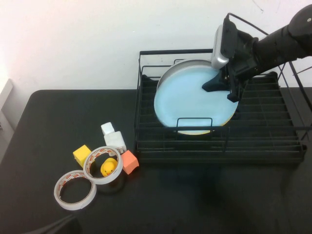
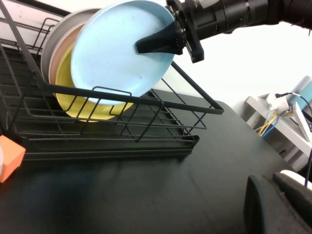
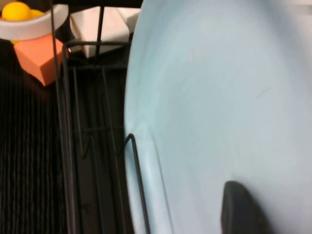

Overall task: Place plate on rack
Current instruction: Place the plate on the rack

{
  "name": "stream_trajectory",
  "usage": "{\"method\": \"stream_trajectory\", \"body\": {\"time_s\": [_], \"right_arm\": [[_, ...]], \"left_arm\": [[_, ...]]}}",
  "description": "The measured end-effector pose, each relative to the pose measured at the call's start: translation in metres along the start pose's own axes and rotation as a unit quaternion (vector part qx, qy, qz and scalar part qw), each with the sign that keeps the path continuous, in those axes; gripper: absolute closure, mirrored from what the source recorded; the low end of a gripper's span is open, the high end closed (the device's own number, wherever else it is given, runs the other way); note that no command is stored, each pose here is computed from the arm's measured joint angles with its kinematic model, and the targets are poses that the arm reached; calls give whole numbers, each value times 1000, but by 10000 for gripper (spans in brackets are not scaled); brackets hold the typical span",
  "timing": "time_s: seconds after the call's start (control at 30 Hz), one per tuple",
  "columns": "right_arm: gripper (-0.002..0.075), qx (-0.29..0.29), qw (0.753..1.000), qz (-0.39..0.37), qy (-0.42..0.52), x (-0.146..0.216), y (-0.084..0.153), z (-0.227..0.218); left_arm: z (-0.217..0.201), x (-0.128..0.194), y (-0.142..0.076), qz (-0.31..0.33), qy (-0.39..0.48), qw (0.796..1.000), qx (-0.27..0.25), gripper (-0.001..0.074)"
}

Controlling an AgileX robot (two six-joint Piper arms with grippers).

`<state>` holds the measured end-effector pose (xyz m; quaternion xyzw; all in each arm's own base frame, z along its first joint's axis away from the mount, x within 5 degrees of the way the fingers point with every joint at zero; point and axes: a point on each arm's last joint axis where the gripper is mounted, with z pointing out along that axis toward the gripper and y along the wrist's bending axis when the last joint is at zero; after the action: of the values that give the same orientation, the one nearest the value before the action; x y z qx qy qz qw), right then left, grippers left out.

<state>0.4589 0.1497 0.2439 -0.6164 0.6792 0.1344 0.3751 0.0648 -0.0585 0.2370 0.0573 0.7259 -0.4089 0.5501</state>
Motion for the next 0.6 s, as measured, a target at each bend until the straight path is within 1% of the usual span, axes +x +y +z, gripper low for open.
{"method": "stream_trajectory", "body": {"time_s": [0.07,0.1,0.27,0.33,0.43,0.53,0.6], "right_arm": [[434,1,1000,5,1,0,0,0],[421,0,1000,8,2,0,0,0],[400,8,999,31,8,-7,-4,-9],[400,22,999,36,2,-16,-8,-19],[412,67,997,41,-19,-40,-15,-48],[449,100,994,30,-44,-69,-13,-85],[490,113,992,11,-56,-88,-6,-115]], "left_arm": [[0,0,0,0,0,1000,0,736],[0,0,0,0,0,1000,1,736],[0,0,-1,-13,1,1000,3,736],[0,1,-1,-14,3,1000,7,736],[0,1,-2,-10,5,1000,11,736],[0,1,-2,16,4,1000,11,736],[0,1,-2,41,4,999,11,736]]}}
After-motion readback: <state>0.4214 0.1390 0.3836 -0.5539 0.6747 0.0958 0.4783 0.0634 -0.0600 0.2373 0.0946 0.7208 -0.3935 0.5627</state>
